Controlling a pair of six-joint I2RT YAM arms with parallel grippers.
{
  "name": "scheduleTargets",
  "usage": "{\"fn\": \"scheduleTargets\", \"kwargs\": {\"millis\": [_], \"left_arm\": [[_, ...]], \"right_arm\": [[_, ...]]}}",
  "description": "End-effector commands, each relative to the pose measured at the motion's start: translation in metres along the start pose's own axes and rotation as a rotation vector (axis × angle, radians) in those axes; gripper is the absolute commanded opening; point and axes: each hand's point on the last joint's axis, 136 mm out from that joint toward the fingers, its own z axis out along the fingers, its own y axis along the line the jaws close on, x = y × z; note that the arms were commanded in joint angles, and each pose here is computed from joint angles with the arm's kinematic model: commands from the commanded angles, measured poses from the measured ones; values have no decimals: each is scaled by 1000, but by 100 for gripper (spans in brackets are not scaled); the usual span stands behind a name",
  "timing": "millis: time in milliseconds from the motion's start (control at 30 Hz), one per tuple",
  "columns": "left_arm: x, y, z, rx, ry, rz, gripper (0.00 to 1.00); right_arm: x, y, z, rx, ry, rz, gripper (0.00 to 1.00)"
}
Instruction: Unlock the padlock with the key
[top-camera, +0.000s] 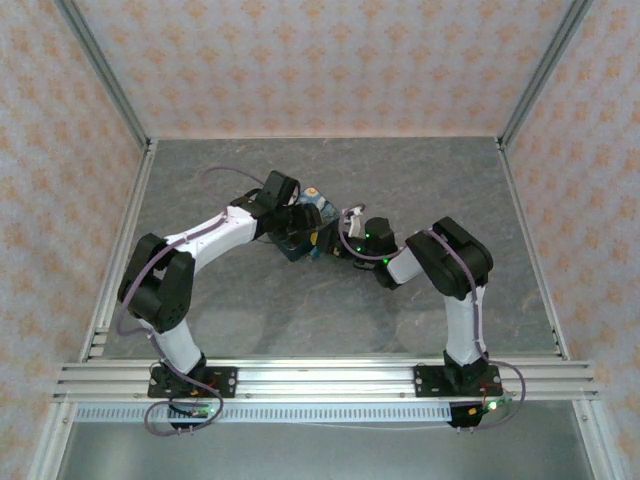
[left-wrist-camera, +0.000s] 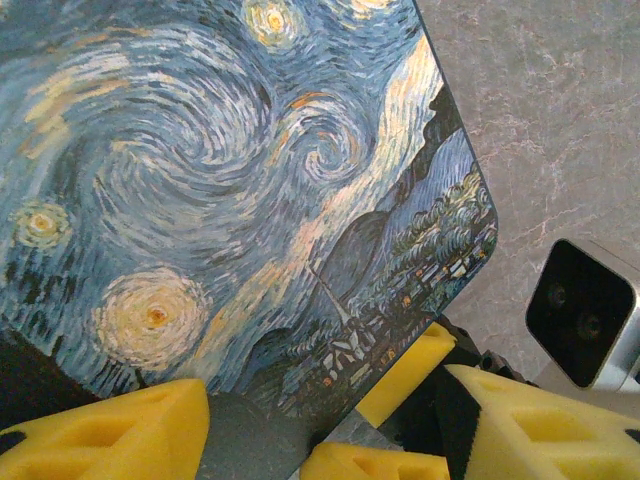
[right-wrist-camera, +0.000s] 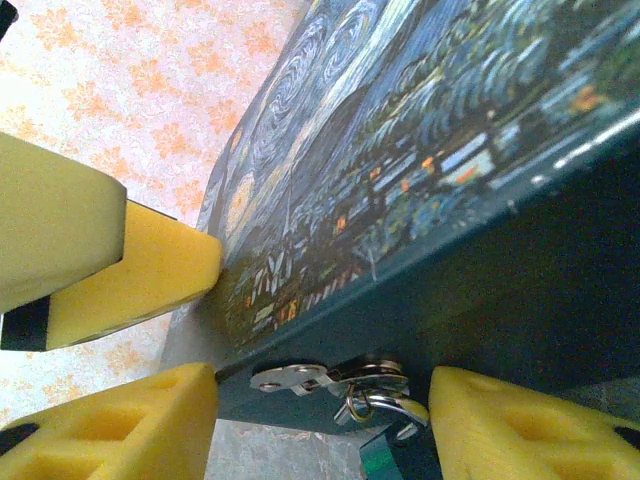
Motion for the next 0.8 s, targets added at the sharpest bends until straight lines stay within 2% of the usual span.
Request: {"fn": "scheduleTargets", "kwargs": {"millis": [0, 167, 767], "left_arm": [[6, 7, 10, -31, 15, 13, 64], [6, 7, 9, -34, 15, 13, 64], [6, 8, 10, -40, 17, 12, 64]], "right_arm": [[21, -5, 4, 11, 39, 8, 61], [23, -18, 1, 79, 33, 11, 64], [24, 15, 7, -94, 47, -3, 58]]}}
